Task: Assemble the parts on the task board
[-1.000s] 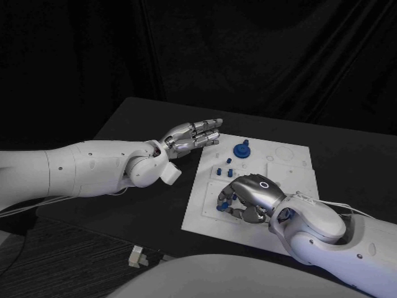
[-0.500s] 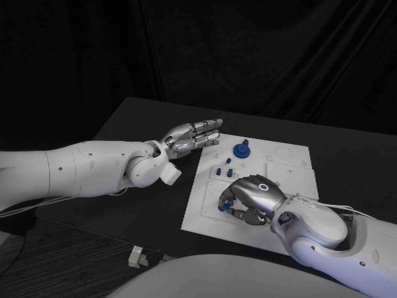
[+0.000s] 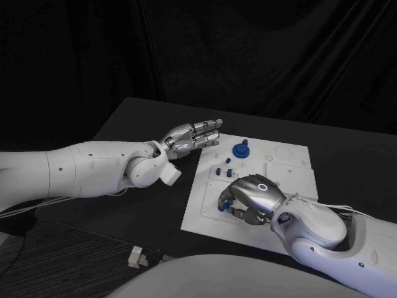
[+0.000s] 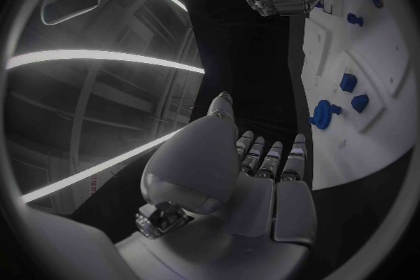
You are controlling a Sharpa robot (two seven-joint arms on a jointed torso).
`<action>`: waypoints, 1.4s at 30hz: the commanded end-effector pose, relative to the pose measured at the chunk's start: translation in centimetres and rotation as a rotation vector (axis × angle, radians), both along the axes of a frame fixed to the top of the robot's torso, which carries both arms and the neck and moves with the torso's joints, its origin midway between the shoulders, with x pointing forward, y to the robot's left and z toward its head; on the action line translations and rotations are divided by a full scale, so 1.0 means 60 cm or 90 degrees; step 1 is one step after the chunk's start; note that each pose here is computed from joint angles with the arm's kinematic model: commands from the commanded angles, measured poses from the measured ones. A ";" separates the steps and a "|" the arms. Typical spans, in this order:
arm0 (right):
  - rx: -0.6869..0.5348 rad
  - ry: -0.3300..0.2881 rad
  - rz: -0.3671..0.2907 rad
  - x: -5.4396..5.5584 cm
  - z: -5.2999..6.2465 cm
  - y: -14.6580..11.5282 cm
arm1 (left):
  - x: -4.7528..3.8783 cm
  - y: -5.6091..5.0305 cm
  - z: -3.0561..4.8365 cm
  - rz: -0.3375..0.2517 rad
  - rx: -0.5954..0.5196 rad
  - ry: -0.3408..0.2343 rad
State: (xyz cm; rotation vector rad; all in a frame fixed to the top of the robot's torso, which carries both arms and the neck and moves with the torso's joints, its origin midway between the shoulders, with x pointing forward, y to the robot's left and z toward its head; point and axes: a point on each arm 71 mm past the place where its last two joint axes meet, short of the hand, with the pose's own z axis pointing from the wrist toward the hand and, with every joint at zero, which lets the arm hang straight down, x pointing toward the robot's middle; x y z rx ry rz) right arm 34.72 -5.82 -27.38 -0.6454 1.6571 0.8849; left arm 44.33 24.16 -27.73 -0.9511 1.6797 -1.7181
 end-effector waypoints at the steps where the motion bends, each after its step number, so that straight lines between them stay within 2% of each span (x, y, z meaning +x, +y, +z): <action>1: -0.014 -0.005 -0.004 0.001 -0.004 0.001 | -0.001 -0.003 0.001 -0.005 -0.012 0.000; 26: -0.022 0.000 0.003 0.003 -0.008 0.009 | -0.002 -0.003 -0.001 -0.007 -0.012 0.003; 42: -0.049 0.010 -0.020 0.005 -0.013 -0.001 | -0.002 -0.003 -0.002 -0.007 -0.011 0.003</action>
